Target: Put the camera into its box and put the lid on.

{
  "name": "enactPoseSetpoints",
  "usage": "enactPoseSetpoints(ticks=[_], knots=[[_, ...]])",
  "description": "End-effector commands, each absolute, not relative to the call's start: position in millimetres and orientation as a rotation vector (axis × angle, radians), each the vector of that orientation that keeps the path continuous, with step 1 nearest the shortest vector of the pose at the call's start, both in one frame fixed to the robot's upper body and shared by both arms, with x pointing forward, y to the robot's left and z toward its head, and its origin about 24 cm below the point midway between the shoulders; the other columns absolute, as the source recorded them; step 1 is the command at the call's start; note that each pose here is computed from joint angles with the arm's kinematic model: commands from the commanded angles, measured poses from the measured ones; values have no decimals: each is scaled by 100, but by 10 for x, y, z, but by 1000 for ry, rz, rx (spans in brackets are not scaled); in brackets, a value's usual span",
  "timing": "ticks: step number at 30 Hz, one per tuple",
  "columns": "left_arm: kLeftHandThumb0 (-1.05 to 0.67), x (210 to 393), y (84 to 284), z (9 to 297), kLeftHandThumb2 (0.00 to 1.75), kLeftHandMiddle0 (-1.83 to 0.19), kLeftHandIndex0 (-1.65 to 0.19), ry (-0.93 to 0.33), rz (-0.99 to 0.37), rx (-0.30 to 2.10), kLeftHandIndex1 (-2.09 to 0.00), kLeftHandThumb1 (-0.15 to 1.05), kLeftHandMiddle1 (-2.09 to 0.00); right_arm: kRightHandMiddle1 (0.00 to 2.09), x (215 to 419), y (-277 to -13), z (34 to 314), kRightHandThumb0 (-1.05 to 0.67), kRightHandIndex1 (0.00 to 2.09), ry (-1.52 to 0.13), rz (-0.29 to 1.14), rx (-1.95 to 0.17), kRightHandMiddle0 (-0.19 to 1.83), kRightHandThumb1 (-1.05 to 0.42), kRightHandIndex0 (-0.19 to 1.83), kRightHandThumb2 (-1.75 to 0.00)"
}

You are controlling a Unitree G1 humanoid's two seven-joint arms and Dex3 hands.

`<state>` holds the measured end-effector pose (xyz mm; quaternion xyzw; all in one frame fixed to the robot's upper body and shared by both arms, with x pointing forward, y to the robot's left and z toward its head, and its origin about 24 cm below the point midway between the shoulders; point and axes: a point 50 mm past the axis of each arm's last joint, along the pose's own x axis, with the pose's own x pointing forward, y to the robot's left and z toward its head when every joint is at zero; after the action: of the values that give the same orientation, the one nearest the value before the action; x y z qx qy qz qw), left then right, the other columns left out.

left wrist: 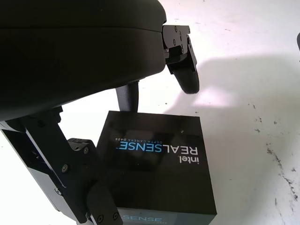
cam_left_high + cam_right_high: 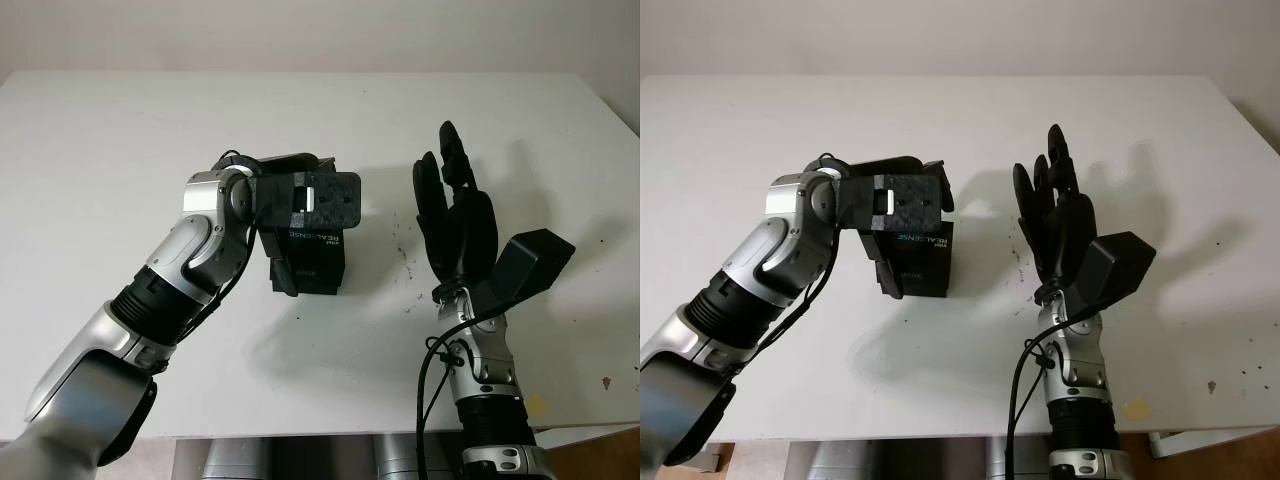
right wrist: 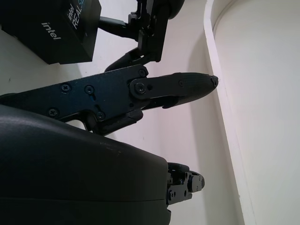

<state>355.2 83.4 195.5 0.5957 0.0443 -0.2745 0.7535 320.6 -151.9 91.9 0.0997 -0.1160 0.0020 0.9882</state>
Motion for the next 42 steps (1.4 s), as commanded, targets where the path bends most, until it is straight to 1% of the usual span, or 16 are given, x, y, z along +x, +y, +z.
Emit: enactPoseSetpoints(ticks=[1, 2, 3, 4, 5, 7, 8, 11, 14, 23, 27, 30, 31, 34, 38, 42], knots=[[-27, 3541, 787, 1994, 11, 9, 11, 127, -637, 1365, -63, 103, -172, 5, 3209, -1529, 961, -67, 5, -256, 5, 203, 8, -105, 2, -22], [-39, 3541, 792, 1994, 17, 7, 14, 159, -647, 1393, -45, 104, -110, 5, 3208, -1531, 960, -67, 5, -256, 6, 205, 7, -105, 2, -22], [-46, 3537, 805, 1995, 20, -3, 14, 183, -657, 1416, -32, 104, -68, 5, 3208, -1534, 960, -67, 5, -256, 5, 205, 7, -105, 2, -22], [-53, 3532, 823, 1996, 24, -4, 16, 201, -663, 1423, -22, 105, -40, 5, 3208, -1537, 960, -67, 5, -255, 5, 203, 7, -105, 2, -22], [-62, 3528, 842, 1998, 29, 4, 18, 216, -665, 1424, -10, 105, -19, 5, 3208, -1538, 960, -67, 5, -255, 4, 199, 7, -105, 2, -22], [-71, 3522, 874, 1997, 36, 15, 19, 228, -668, 1432, -3, 105, -5, 5, 3209, -1544, 960, -67, 5, -253, 3, 199, 7, -105, 3, -22], [-77, 3516, 888, 1996, 42, 17, 19, 230, -670, 1436, -1, 105, -2, 5, 3210, -1548, 959, -67, 6, -253, 4, 199, 7, -105, 3, -22], [-84, 3485, 924, 1993, 50, 19, 19, 229, -688, 1451, 0, 105, 0, 5, 3214, -1555, 962, -67, 5, -253, 9, 201, 7, -105, 3, -22], [-87, 3447, 953, 1991, 53, 19, 19, 226, -715, 1445, 0, 105, 0, 5, 3217, -1561, 966, -67, 5, -254, 10, 200, 7, -105, 3, -22], [-90, 3336, 1011, 2029, 57, 19, 19, 195, -762, 1367, 0, 105, 0, 5, 3224, -1592, 981, -68, 5, -256, 18, 196, 7, -105, 3, -21], [-86, 3275, 1064, 2020, 60, 19, 19, 179, -760, 1274, 0, 105, 0, 5, 3228, -1592, 995, -68, 5, -256, 20, 198, 7, -105, 2, -21], [-84, 3210, 1145, 1958, 59, 19, 19, 83, -694, 1165, 0, 105, 0, 6, 3231, -1610, 993, -67, 5, -256, 24, 197, 8, -105, 2, -20], [-83, 3186, 1167, 1934, 61, 19, 19, 36, -658, 1141, 0, 105, 0, 6, 3230, -1616, 994, -68, 5, -256, 25, 195, 8, -105, 2, -20], [-81, 3138, 1190, 1881, 60, 19, 19, -52, -584, 1107, 0, 105, 0, 6, 3228, -1638, 997, -68, 5, -254, 22, 189, 8, -105, 2, -20], [-76, 3102, 1223, 1761, 62, 19, 19, -140, -506, 1023, 0, 105, 0, 5, 3223, -1667, 1002, -67, 5, -255, 28, 188, 7, -105, 2, -21], [-73, 3081, 1228, 1641, 61, 19, 19, -201, -430, 921, 0, 105, 0, 5, 3206, -1701, 1006, -64, 5, -259, 32, 197, 7, -105, 1, -22]])
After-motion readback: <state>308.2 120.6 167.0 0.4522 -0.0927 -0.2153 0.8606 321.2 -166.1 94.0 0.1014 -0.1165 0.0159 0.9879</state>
